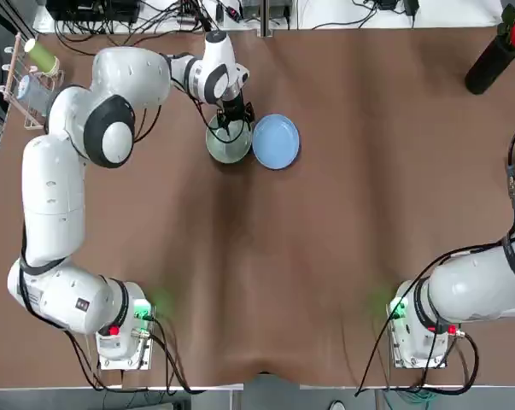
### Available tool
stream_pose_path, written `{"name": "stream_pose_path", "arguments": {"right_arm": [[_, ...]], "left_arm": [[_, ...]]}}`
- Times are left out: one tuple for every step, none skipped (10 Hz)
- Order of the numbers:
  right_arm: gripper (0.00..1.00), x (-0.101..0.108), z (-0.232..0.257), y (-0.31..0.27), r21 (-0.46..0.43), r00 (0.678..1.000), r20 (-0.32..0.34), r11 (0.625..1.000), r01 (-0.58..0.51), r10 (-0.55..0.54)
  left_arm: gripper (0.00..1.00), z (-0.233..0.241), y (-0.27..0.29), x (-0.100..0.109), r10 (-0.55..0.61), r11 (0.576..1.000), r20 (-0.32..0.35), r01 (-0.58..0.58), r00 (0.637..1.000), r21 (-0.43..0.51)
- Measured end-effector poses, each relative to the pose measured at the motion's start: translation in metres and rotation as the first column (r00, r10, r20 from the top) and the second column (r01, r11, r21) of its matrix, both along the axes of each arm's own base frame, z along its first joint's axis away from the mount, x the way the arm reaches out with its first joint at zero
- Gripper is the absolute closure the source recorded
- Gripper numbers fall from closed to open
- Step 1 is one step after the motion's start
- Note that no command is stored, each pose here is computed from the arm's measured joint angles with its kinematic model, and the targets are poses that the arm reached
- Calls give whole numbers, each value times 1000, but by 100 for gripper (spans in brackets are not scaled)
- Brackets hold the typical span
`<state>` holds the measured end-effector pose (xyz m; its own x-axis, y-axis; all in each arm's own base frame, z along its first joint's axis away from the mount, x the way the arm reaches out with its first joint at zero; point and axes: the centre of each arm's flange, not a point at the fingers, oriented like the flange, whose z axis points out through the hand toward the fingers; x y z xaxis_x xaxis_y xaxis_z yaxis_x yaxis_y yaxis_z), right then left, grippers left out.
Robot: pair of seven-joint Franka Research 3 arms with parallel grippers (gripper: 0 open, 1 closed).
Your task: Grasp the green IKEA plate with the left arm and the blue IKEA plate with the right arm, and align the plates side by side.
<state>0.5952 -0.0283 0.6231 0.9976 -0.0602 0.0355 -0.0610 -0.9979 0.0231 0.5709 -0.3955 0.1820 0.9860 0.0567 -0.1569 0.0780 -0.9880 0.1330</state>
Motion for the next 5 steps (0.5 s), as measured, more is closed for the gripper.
{"name": "stream_pose_path", "arguments": {"right_arm": [[0, 0, 0, 0, 0, 1000, 0, 1000, 0, 0], [0, 0, 0, 0, 0, 1000, 0, 1000, 0, 0], [0, 0, 0, 0, 1, 1000, 0, 1000, 0, 0], [0, 0, 0, 0, 1, 1000, 0, 1000, 0, 0], [0, 0, 0, 0, 1, 1000, 0, 1000, 0, 0]], "left_arm": [[0, -1, 0, 1, 1, 1000, 0, -1, 1000, 0], [0, -1, 0, 1, 2, 1000, 0, -2, 1000, 0], [0, 0, 0, 2, 3, 1000, 3, -3, 1000, -2], [0, 4, 0, 6, 6, 1000, 11, -6, 1000, -7], [0, 15, 1, 12, 12, 1000, 26, -12, 1000, -13]]}}
